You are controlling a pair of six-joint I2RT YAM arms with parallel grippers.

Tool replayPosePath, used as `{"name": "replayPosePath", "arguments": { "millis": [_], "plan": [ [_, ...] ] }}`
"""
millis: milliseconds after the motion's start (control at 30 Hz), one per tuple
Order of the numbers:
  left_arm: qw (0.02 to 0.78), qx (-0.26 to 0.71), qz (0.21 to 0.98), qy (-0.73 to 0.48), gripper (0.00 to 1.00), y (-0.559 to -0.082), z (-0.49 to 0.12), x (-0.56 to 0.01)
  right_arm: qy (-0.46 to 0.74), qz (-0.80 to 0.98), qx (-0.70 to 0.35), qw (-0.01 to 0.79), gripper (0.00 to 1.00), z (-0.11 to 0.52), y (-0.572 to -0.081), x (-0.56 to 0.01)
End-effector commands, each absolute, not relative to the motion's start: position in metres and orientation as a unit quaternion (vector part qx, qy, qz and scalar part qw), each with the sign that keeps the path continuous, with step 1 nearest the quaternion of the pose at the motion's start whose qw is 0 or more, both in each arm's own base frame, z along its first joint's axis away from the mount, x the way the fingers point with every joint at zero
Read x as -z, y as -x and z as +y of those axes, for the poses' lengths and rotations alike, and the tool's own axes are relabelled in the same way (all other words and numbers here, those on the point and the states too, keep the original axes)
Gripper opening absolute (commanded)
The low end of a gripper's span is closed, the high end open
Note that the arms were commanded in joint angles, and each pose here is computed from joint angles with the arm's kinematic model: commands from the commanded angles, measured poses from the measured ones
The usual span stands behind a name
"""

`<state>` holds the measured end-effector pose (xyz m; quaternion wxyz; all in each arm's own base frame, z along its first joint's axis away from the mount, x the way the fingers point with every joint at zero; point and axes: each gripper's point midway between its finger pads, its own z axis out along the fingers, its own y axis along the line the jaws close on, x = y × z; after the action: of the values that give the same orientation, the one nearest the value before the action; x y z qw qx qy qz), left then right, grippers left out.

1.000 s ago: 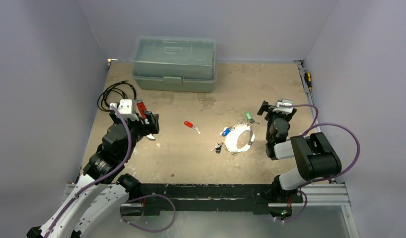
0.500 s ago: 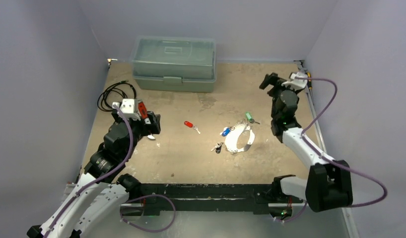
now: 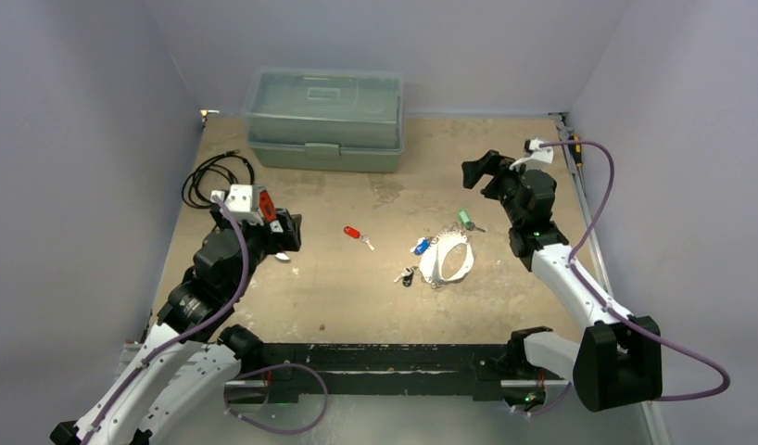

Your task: Put the keys on the keyring

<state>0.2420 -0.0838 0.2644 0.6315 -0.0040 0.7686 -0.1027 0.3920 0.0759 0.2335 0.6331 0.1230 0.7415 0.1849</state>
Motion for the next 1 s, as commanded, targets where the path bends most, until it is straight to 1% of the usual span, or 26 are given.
{"name": "replayPosePath", "arguments": {
  "millis": [0,233,433,700,967],
  "plan": [
    [0.643,0.108,0.758,-0.003,0.99,-0.245,-0.087,-0.273,-0.057,0.74,-0.248,0.623,0.99,0.106,-0.378,-0.243],
    [0.637,0.11,0.763,-0.011,0.99,-0.246,-0.09,-0.268,-0.015,0.759,-0.301,0.577,0.99,0.142,-0.347,-0.221],
    [0.629,0.115,0.769,-0.022,0.99,-0.248,-0.096,-0.264,0.017,0.785,-0.295,0.544,0.99,0.174,-0.322,-0.212],
    [0.625,0.125,0.77,-0.031,0.99,-0.247,-0.101,-0.263,-0.027,0.816,-0.291,0.5,0.99,0.172,-0.295,-0.183],
    [0.616,0.137,0.774,-0.046,0.99,-0.247,-0.11,-0.259,-0.038,0.829,-0.271,0.487,0.99,0.162,-0.284,-0.162]
  ]
}}
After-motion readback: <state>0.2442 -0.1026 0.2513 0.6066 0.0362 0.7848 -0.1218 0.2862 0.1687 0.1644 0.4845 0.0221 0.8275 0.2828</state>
